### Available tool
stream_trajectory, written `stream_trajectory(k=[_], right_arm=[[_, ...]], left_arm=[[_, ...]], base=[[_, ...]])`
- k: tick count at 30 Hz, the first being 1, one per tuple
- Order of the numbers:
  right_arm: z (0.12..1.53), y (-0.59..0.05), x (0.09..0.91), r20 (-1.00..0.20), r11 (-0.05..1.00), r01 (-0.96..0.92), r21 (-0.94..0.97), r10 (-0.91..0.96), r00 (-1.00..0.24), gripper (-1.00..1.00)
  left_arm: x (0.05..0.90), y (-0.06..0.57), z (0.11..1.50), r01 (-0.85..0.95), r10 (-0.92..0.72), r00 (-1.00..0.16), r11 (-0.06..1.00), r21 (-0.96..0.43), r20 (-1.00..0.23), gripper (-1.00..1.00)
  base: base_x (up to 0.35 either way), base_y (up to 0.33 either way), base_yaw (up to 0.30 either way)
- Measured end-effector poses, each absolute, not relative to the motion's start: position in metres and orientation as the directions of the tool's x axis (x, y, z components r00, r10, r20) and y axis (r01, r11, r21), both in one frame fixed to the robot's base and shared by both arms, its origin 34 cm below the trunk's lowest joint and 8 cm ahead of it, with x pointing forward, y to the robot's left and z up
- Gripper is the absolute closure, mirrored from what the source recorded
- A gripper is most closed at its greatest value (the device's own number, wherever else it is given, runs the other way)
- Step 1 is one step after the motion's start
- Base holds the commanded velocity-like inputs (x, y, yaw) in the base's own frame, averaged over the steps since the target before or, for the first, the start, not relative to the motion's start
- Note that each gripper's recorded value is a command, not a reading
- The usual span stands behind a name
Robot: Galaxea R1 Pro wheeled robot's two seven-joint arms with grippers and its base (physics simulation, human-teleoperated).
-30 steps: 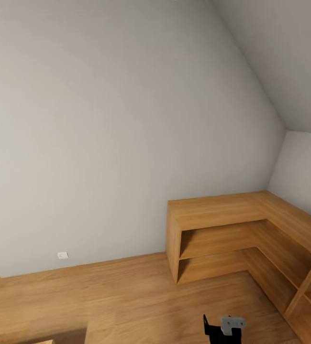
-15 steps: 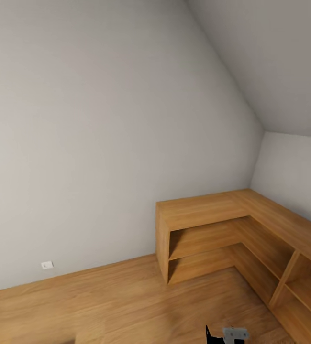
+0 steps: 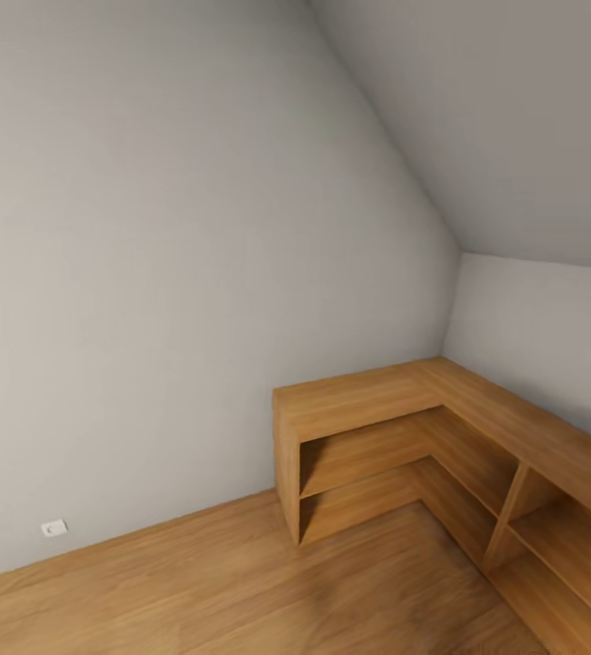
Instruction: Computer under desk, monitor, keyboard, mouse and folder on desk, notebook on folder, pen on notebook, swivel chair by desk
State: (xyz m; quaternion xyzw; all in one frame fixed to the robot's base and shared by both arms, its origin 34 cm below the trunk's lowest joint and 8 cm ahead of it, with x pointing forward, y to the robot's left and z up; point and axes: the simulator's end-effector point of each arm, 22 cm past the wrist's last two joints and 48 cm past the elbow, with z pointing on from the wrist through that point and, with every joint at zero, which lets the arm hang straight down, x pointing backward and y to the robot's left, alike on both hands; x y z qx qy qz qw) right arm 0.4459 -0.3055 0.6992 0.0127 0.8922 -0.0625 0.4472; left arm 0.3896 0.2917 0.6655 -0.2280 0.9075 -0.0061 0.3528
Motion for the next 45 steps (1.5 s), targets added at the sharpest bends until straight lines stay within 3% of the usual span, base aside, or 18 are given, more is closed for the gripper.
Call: stream_trajectory(k=[21,35,45], right_arm=[[0.698,-0.328,0.413,-0.810,0.989,0.078,-0.129,-0.060,-0.583,-1.00],[0.693,-0.323,0.409,-0.802,0.989,0.072,-0.125,-0.058,-0.595,-1.00],[0.689,-0.323,0.405,-0.793,0.990,0.069,-0.126,-0.058,-0.607,-1.00]], left_arm=[[0.387,0.294,0.665,-0.413,-0.419,-0.648,0.895,-0.168,-0.636,-1.00],[0.381,0.295,0.660,-0.421,-0.422,-0.657,0.893,-0.161,-0.625,-1.00],[0.376,0.295,0.656,-0.422,-0.422,-0.667,0.893,-0.155,-0.614,-1.00]], base=[[0.000,0.004,-0.233],[0.012,0.193,-0.208],[0.006,0.037,-0.135]])
